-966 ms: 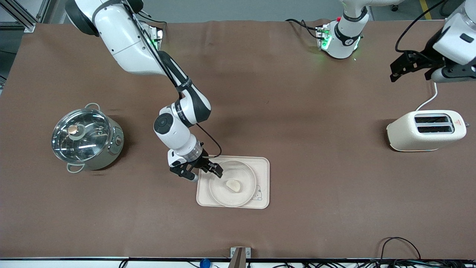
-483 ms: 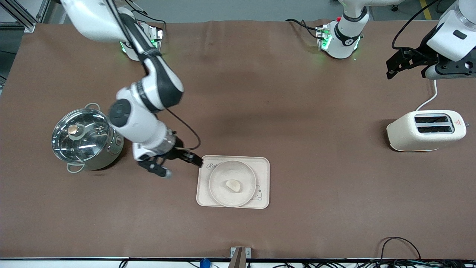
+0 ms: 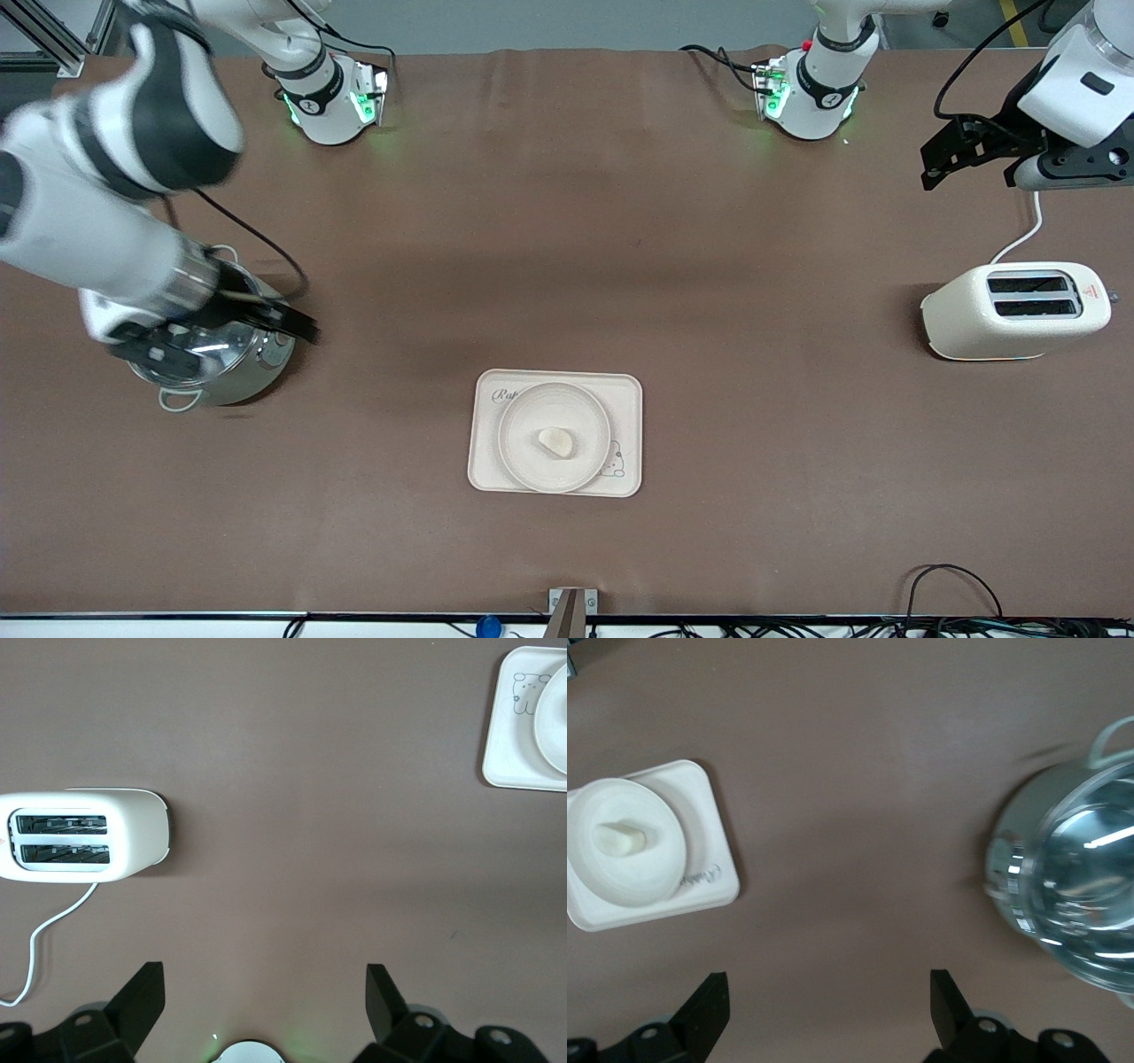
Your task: Place bun in plate and plate on tray
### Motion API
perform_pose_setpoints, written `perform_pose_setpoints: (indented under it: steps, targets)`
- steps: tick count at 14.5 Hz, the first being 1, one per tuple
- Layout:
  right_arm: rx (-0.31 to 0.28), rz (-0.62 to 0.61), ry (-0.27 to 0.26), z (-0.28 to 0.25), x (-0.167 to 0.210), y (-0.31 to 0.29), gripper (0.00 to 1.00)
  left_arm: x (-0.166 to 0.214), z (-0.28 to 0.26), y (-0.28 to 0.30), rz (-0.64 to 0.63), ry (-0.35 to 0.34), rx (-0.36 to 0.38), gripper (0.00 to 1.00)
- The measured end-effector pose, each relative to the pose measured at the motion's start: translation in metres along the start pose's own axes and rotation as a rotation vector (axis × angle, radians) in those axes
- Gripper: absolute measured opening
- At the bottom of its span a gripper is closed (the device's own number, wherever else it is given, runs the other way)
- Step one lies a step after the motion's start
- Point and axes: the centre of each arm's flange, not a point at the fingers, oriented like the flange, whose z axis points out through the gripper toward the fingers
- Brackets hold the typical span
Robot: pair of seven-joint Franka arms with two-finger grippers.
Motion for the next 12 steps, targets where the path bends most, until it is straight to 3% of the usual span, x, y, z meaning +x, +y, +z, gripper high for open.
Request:
perform_pose_setpoints:
  steps: [3,6,9,12]
  targets:
    - [-0.079,-0.052,0.001,-0.074,-0.033,0.069,1.0,0.004,0.001,0.0,-0.001,-0.001,-0.001,1.0]
    - [-0.138,-0.116,0.025,-0.134,-0.081,0.1,1.0,0.007,-0.002,-0.004,-0.008,0.006,-0.004,1.0]
    - [-0.143,-0.16,0.053,-0.165,-0.105,0.126,1.0,0.008,-0.004,-0.004,-0.009,0.01,-0.005,1.0]
    - [-0.144,-0.172,0.053,-0.166,-0.105,0.131,1.0,0.008,-0.005,-0.004,-0.009,0.012,-0.005,1.0]
